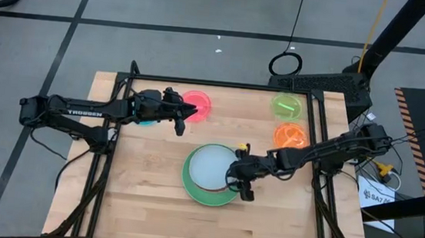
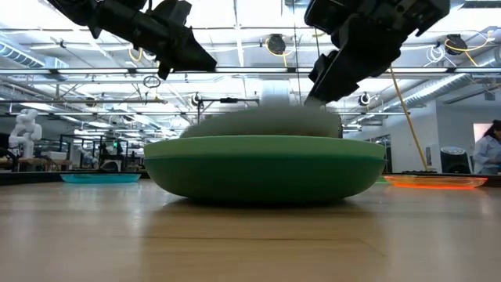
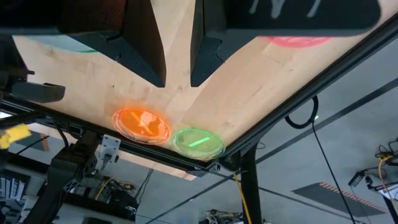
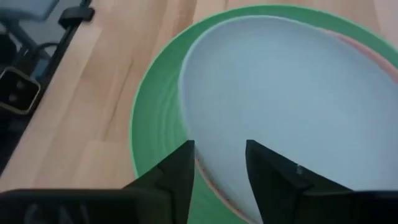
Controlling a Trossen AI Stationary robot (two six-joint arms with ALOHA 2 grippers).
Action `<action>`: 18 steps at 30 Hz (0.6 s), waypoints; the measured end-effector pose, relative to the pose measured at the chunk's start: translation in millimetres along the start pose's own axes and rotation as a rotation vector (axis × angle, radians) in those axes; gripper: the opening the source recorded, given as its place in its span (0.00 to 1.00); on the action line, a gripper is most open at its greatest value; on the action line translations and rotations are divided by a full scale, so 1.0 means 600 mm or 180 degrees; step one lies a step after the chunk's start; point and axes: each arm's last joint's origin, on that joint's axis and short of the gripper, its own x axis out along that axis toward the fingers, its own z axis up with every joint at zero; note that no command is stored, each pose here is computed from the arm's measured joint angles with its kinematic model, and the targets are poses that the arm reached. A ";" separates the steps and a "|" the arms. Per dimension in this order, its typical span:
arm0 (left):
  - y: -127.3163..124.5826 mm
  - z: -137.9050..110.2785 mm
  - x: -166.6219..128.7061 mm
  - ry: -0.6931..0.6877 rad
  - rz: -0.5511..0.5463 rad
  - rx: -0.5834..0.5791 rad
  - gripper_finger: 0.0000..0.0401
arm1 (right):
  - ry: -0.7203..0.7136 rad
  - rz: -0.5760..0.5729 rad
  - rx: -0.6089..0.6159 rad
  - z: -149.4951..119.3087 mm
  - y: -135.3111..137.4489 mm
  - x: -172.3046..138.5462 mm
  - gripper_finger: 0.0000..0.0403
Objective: Stack plastic plates
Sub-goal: Stack the blue plate on the pink plate, then stack the orange transparent plate on the blue plate
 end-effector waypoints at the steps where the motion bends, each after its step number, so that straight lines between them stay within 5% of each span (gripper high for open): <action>1: 0.000 0.000 0.000 0.0000 0.0000 0.0001 0.20 | 0.0012 0.0001 0.0023 0.000 -0.001 0.000 0.37; 9: -0.003 -0.003 0.000 0.0058 -0.0020 -0.0068 0.20 | 0.0038 -0.0023 0.0214 0.002 -0.017 -0.008 0.45; 18: -0.003 -0.004 0.000 0.0081 -0.0022 0.0012 0.20 | 0.0087 -0.0263 0.0952 0.005 -0.057 -0.055 0.45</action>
